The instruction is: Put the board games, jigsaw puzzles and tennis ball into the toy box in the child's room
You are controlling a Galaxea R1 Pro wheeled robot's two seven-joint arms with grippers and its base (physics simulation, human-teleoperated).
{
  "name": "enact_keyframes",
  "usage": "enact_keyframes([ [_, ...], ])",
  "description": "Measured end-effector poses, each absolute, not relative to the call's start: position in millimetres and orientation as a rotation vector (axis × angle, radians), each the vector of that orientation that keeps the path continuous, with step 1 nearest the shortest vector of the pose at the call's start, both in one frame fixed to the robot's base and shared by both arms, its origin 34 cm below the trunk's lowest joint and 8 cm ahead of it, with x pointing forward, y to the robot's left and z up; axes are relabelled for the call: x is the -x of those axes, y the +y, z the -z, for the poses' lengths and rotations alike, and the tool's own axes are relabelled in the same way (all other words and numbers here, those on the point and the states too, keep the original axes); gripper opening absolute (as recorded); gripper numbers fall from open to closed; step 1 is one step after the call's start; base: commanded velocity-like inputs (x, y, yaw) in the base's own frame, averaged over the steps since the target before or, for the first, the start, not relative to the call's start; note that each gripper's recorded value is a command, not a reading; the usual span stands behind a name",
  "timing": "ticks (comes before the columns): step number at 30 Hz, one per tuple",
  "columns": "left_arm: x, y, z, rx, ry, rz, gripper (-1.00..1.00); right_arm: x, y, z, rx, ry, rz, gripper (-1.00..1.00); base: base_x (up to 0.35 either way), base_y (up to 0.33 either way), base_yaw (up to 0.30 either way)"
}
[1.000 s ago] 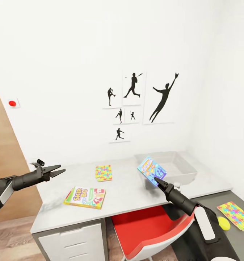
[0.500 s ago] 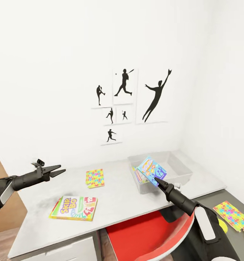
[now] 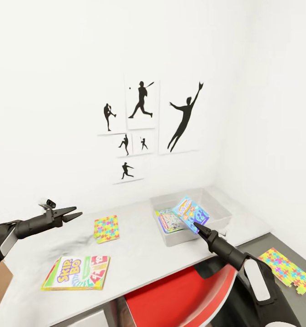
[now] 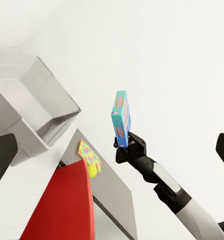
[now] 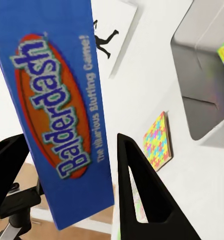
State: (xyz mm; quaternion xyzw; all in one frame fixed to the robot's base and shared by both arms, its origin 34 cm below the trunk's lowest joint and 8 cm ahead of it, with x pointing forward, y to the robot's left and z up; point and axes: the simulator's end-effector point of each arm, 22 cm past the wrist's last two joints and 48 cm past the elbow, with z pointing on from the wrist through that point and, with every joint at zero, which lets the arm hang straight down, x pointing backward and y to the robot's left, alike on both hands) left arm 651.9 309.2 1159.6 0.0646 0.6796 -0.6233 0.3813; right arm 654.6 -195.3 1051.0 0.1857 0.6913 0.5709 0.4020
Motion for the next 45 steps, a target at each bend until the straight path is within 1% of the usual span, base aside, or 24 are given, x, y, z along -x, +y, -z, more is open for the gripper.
enact_keyframes([
  [8, -653.0, 309.3, -1155.1, -0.158, 1.741, 1.594, 1.00, -654.9, -195.3, -1046.7, -0.476, 1.753, -1.443, -1.00, 0.154, -0.111, -0.102],
  [23, -653.0, 309.6, -1154.7, -0.157, 1.741, 1.593, 1.00, -654.9, -195.2, -1046.4, -0.476, 1.753, -1.444, -1.00, 0.214, -0.114, -0.004],
  [31, -653.1, 309.8, -1154.8, -0.157, 1.741, 1.593, 1.00, -654.9, -195.3, -1046.0, -0.477, 1.755, -1.443, -1.00, 0.199, -0.023, 0.028],
  [45, -653.3, 310.0, -1154.5, -0.157, 1.742, 1.593, 1.00, -655.1, -195.2, -1046.5, -0.478, 1.752, -1.447, -1.00, 0.019, 0.000, 0.004],
])
